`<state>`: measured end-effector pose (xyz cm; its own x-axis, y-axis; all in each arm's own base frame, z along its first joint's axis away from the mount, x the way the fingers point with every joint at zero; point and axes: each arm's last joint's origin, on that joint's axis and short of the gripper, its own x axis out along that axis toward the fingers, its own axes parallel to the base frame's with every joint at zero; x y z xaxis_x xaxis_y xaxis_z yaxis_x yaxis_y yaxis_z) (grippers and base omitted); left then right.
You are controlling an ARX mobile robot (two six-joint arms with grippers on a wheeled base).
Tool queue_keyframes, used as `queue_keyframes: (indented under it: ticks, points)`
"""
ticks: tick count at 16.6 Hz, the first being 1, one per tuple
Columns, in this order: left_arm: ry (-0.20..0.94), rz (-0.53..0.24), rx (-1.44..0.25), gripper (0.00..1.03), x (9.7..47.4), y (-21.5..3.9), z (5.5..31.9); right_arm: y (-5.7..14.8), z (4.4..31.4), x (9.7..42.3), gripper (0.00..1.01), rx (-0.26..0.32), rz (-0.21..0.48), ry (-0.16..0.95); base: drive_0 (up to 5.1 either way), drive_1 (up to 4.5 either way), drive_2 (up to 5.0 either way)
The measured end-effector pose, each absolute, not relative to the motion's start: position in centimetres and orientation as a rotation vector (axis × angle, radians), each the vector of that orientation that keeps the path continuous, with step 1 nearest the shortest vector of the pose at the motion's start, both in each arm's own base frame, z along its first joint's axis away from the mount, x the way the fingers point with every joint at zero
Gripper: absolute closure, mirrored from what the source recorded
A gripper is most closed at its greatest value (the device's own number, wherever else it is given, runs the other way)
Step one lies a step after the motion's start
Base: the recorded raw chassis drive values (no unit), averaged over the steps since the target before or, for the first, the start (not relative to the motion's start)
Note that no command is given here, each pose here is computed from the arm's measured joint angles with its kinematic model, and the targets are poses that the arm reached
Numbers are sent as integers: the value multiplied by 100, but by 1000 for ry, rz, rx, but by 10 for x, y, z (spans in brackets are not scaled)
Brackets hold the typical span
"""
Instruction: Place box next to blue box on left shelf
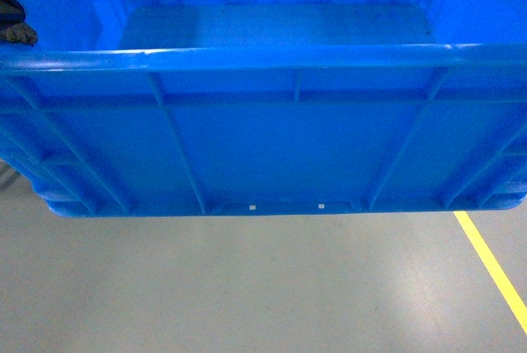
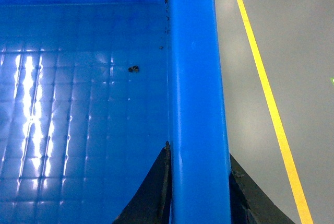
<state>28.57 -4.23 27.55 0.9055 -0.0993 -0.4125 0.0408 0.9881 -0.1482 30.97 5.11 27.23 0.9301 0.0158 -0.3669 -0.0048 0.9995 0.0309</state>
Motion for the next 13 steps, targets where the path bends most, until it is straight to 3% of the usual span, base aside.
queue_keyframes:
  ticks: [13]
  points:
    - [433, -73, -138, 86, 286, -42, 275, 51, 272, 310, 81, 30, 11, 374, -1, 419, -420]
